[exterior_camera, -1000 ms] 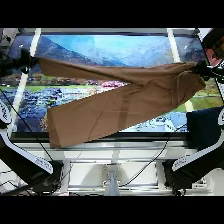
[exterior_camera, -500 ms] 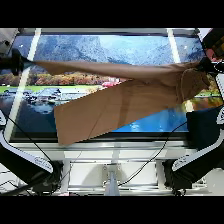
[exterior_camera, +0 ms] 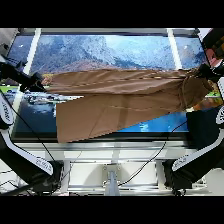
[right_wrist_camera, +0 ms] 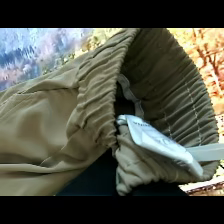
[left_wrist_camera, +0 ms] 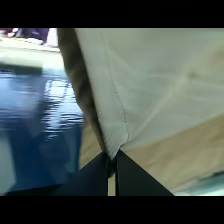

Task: Fold the clothes and pants, and hang the long-sleeved shirts on hangers.

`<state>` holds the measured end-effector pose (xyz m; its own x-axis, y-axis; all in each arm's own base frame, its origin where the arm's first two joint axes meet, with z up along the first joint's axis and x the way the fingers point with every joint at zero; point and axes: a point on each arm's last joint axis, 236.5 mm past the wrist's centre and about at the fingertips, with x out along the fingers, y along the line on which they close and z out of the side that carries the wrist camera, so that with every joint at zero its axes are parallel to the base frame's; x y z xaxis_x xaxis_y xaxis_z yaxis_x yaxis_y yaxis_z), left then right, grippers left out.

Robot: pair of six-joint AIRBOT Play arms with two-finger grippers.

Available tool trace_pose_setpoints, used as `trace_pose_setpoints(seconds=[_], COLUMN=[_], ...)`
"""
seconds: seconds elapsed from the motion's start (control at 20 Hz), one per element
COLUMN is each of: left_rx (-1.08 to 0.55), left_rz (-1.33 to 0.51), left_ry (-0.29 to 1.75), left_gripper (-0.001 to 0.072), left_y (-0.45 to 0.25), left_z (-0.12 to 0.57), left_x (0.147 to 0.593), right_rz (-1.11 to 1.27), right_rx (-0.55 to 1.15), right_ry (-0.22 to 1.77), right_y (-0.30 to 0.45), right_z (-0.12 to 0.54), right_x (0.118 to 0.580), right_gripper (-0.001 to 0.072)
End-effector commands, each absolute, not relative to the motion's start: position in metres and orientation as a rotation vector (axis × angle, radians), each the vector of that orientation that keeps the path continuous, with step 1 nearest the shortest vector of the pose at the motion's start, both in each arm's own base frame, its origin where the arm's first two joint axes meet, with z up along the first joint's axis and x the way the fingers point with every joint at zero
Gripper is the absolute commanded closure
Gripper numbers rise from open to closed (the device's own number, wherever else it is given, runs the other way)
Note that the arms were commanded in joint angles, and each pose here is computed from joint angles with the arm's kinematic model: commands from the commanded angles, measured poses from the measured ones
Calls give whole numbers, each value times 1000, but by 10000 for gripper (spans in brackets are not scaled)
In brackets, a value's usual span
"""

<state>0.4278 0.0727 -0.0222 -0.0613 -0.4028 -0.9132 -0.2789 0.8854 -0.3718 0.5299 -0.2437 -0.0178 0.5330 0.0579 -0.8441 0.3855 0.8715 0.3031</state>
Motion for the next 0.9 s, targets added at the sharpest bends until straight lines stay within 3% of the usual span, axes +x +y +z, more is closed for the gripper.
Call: trace_pose_setpoints(seconds=[0.0,0.2,0.5,0.85], left_rx=[-316,-207,-195,-160], left_rz=[79,220,230,285], left_ry=[1664,1504,1393,1291], left_gripper=[694,693,693,692], left_y=[92,110,119,154], left_z=[-48,-62,-60,-54], left_x=[434,474,499,515], right_rz=[-229,-209,-241,-333], right_rx=[474,472,527,577], right_ry=[1025,1084,1000,909], right_y=[-250,-235,-225,-201], right_z=[-28,-54,-51,-36], right_x=[526,518,515,443], right_gripper=[677,677,678,679])
